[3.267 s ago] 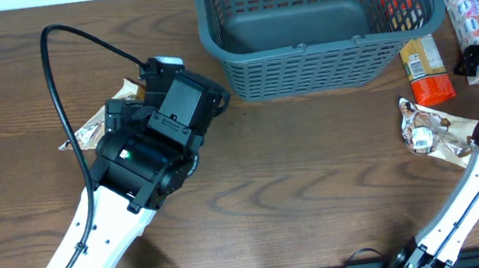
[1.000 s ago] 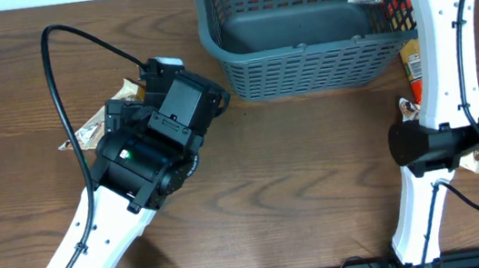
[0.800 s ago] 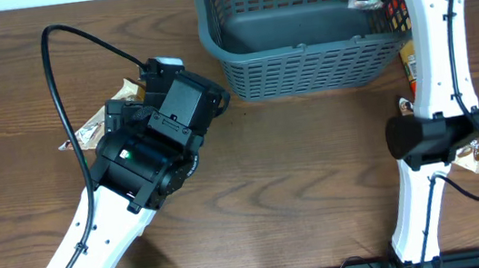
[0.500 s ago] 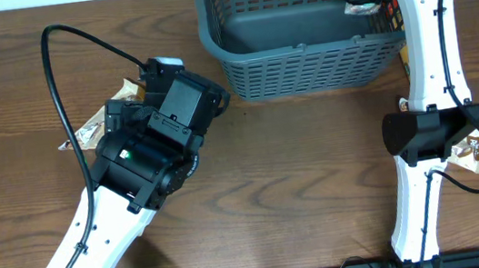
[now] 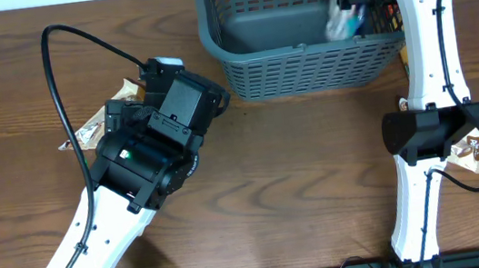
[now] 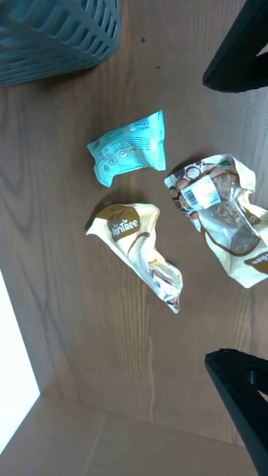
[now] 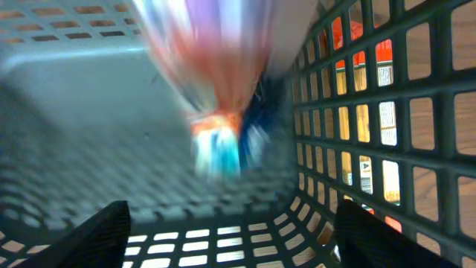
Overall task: Pack container
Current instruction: 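Lift the tissue pack and lower it into the basket, then open the right gripper and withdraw it from the basket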
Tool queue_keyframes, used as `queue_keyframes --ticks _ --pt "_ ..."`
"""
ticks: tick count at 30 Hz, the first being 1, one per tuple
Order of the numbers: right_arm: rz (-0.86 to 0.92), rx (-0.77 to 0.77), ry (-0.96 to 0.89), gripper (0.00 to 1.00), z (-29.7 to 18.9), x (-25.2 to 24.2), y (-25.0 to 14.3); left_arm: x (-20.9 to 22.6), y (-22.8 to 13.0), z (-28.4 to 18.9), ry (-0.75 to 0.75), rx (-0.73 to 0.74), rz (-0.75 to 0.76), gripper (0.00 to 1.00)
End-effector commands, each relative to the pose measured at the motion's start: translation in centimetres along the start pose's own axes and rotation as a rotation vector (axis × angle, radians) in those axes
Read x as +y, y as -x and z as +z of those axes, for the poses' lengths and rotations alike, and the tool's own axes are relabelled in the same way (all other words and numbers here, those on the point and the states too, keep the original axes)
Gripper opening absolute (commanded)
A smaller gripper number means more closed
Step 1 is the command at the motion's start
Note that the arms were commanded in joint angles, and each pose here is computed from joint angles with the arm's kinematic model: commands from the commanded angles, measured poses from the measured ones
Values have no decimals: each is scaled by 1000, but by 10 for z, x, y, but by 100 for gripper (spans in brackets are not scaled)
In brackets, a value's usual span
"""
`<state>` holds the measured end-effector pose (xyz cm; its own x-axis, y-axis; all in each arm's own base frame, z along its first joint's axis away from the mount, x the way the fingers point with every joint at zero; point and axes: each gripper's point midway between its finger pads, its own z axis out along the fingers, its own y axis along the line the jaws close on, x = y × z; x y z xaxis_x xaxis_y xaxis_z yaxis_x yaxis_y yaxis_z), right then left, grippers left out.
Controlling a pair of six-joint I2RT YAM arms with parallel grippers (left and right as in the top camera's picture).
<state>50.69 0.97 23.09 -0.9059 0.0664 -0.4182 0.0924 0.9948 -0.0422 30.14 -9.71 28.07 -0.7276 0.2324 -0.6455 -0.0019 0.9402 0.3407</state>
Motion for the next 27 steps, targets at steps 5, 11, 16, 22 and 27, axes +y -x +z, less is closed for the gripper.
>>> queue_keyframes --ticks 5,11,16,22,27 --pt "-2 2 -12 79 6 -4 1 3 4 -2 13 -11 -4 99" --pt "-17 -100 -6 84 -25 -7 18 3 4 -2 13 -11 -4 99" --pt "41 -341 -35 92 -119 -35 40 3 4 -2 13 -11 -4 99" --pt "202 -612 -124 98 -252 -113 19 3 4 -2 13 -11 -4 99" --pt "178 -644 -262 99 -304 -179 -27 3 4 -2 13 -11 -4 99"
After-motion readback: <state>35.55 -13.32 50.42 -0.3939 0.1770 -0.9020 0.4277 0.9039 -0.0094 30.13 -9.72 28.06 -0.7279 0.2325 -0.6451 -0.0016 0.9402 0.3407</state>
